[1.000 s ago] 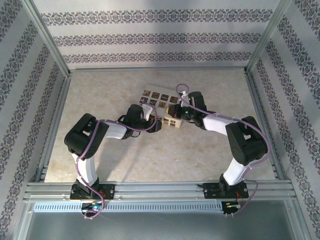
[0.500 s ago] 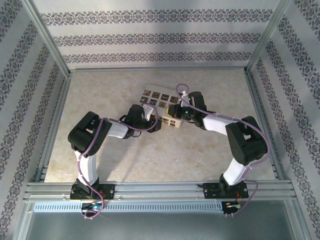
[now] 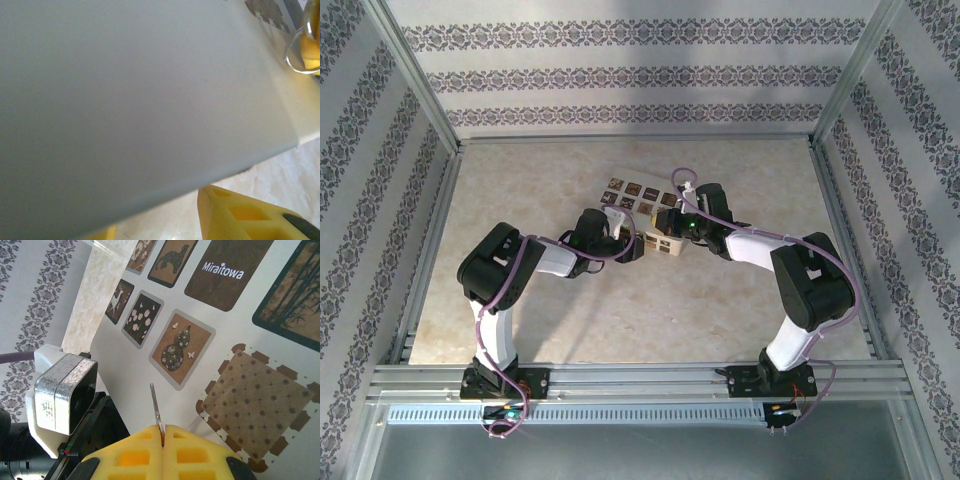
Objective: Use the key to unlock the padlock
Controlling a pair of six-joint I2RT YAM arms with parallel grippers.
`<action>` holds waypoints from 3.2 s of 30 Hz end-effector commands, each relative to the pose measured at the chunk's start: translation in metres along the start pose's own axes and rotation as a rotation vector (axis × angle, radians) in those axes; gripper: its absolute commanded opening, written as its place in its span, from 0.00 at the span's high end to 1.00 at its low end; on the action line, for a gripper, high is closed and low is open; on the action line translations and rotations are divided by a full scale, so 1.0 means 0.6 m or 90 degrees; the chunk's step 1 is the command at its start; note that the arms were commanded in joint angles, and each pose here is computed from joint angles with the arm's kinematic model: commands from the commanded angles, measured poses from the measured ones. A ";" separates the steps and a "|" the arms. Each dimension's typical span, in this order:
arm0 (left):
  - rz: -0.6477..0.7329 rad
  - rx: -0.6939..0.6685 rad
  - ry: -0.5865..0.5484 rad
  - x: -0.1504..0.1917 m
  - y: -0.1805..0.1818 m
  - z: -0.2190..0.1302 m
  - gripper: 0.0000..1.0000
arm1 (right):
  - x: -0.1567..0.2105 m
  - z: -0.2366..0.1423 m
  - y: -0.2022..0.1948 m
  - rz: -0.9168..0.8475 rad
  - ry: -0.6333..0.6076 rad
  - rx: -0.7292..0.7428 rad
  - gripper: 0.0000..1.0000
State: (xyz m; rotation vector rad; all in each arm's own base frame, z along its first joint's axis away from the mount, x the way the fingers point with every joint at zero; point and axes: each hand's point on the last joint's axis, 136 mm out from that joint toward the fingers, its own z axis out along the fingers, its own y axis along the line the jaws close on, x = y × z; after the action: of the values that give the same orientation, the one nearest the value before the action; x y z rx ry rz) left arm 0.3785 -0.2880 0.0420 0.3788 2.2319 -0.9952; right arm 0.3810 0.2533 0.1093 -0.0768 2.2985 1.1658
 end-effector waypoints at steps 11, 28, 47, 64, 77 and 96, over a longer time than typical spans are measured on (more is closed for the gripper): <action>-0.027 -0.004 -0.073 -0.058 -0.007 0.013 0.57 | 0.062 0.017 -0.024 0.036 0.068 0.041 1.00; -0.038 -0.028 -0.068 -0.062 -0.009 0.022 0.70 | 0.057 0.018 -0.016 0.034 0.066 0.035 1.00; -0.066 -0.004 -0.050 -0.047 -0.061 -0.037 0.74 | 0.082 -0.114 0.059 -0.081 0.005 0.012 1.00; -0.186 0.051 0.065 -0.038 -0.139 -0.056 0.74 | 0.218 -0.124 0.013 -0.294 0.002 0.110 1.00; -0.220 0.039 0.098 -0.033 -0.145 -0.055 0.75 | 0.228 -0.092 -0.012 -0.364 -0.017 0.172 1.00; -0.254 0.035 0.114 -0.031 -0.150 -0.056 0.79 | 0.208 -0.057 0.038 -0.370 -0.043 0.080 1.00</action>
State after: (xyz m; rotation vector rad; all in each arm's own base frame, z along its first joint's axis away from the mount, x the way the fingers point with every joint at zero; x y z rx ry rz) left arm 0.3334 -0.3083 0.0899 0.0088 2.5592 -1.1882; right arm 0.2449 0.2493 0.0577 -0.5915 2.1581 0.6454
